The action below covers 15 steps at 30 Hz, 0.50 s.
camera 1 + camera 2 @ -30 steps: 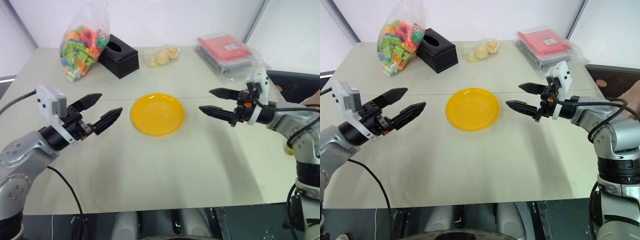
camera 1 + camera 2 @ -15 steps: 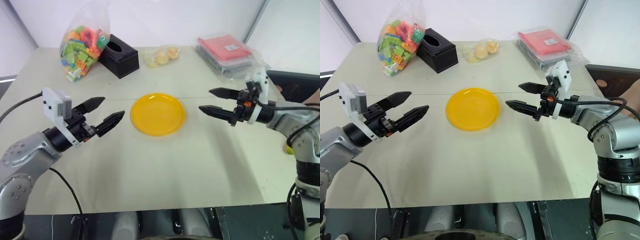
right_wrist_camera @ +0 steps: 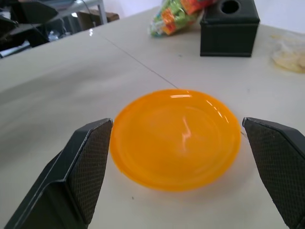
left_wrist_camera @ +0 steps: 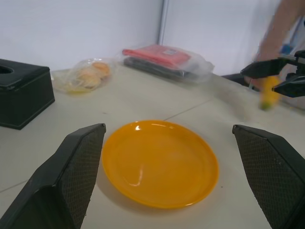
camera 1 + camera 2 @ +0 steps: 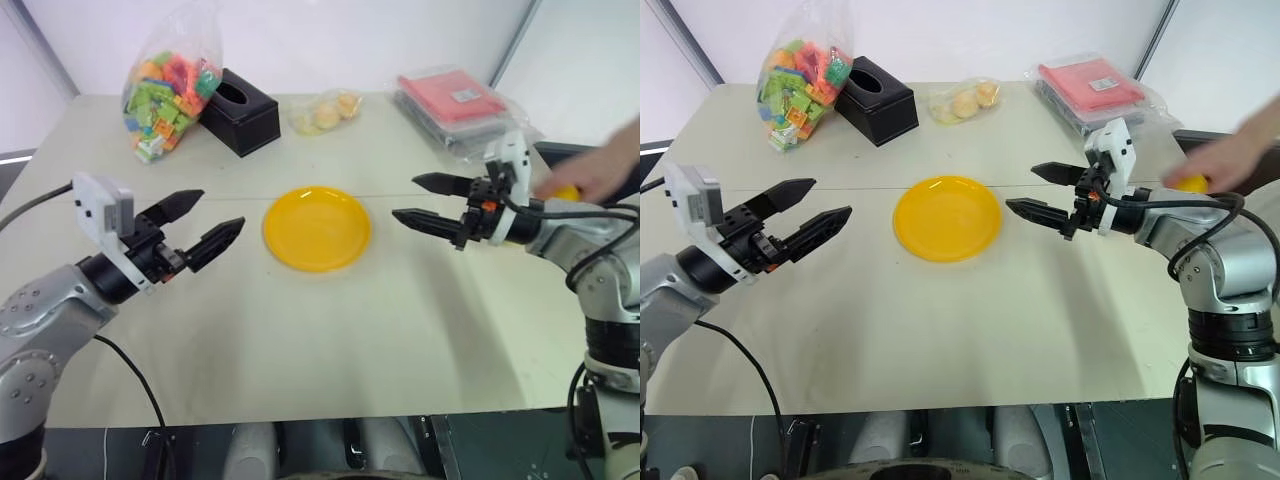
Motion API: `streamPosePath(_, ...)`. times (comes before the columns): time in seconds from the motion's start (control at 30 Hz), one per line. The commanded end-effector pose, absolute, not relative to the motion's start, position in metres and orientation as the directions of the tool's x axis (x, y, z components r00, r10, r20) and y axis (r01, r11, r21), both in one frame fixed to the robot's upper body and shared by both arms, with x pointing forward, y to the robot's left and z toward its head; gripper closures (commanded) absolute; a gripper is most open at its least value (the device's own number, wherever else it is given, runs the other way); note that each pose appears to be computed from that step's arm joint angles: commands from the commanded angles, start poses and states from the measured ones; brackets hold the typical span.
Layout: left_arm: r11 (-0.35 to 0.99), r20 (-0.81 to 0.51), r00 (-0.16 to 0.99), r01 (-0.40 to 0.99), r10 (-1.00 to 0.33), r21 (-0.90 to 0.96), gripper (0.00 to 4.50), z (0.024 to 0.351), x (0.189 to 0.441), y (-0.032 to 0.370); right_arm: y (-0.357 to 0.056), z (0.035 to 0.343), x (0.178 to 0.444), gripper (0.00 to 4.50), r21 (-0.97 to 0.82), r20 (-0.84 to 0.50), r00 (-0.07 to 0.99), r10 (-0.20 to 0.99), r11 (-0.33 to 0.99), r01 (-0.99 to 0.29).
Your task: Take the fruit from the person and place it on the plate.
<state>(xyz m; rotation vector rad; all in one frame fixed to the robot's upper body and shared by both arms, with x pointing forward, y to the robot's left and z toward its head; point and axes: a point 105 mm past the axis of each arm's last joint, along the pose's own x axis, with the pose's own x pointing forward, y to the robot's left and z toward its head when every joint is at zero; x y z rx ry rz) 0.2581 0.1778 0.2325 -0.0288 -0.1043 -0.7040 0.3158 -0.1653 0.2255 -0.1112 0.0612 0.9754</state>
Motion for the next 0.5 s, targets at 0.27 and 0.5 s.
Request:
streamPosePath(0.27, 0.742, 0.146, 0.731, 0.669, -0.667, 0.039, 0.0, 0.246, 0.264, 0.176, -0.173, 0.243, 0.305, 0.04, -0.103, -0.061, 0.592, 0.804, 0.584, -0.805)
streamPosePath(0.5, 0.759, 0.155, 0.745, 0.647, -0.649, 0.067, 0.0, 0.246, 0.268, 0.177, -0.171, 0.252, 0.324, 0.04, -0.096, 0.009, 0.675, 0.738, 0.673, -0.734)
